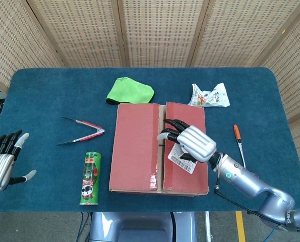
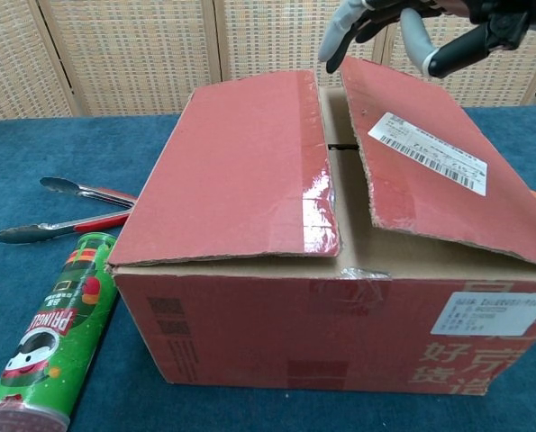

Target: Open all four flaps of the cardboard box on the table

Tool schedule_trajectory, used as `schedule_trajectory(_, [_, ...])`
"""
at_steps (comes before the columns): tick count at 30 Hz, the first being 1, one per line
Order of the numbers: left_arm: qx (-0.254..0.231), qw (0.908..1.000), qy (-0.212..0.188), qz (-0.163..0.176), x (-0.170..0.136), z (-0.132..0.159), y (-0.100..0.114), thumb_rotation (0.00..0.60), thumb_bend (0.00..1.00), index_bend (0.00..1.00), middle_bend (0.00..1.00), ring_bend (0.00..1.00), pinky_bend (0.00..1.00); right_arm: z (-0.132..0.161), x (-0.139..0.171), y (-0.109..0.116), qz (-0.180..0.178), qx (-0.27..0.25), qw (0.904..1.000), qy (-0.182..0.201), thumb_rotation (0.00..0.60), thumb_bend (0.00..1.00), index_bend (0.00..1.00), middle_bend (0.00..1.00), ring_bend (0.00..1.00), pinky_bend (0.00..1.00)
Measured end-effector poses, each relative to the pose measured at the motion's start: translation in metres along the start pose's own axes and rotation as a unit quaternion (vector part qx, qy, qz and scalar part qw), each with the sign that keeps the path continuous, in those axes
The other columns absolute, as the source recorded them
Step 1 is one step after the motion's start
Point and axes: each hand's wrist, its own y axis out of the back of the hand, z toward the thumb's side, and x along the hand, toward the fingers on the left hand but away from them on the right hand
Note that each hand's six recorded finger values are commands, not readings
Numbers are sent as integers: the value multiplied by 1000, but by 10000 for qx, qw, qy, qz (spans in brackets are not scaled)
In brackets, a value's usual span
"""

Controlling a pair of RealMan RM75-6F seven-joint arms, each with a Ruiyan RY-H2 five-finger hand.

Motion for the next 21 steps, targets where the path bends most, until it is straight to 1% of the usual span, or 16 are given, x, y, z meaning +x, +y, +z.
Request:
schedule_trajectory(13, [-76, 9999, 76, -86, 4, -3, -4, 515, 195, 0, 0, 0, 0, -2, -13, -13, 210, 145, 9997, -18, 600, 1000, 280, 300, 30, 103])
schedule_trajectory(17, [-96, 9998, 115, -111, 4, -6, -5, 515, 194, 0, 0, 0, 0, -5, -13, -17, 263, 164, 9995, -69, 600, 1000, 294, 312, 30, 103])
schedule_trajectory(21, [-139, 9997, 119, -137, 3, -7, -6, 515, 193, 0, 0, 0, 0, -10, -13, -20, 296, 204, 9993, -123, 600, 1000, 329, 343, 31, 103])
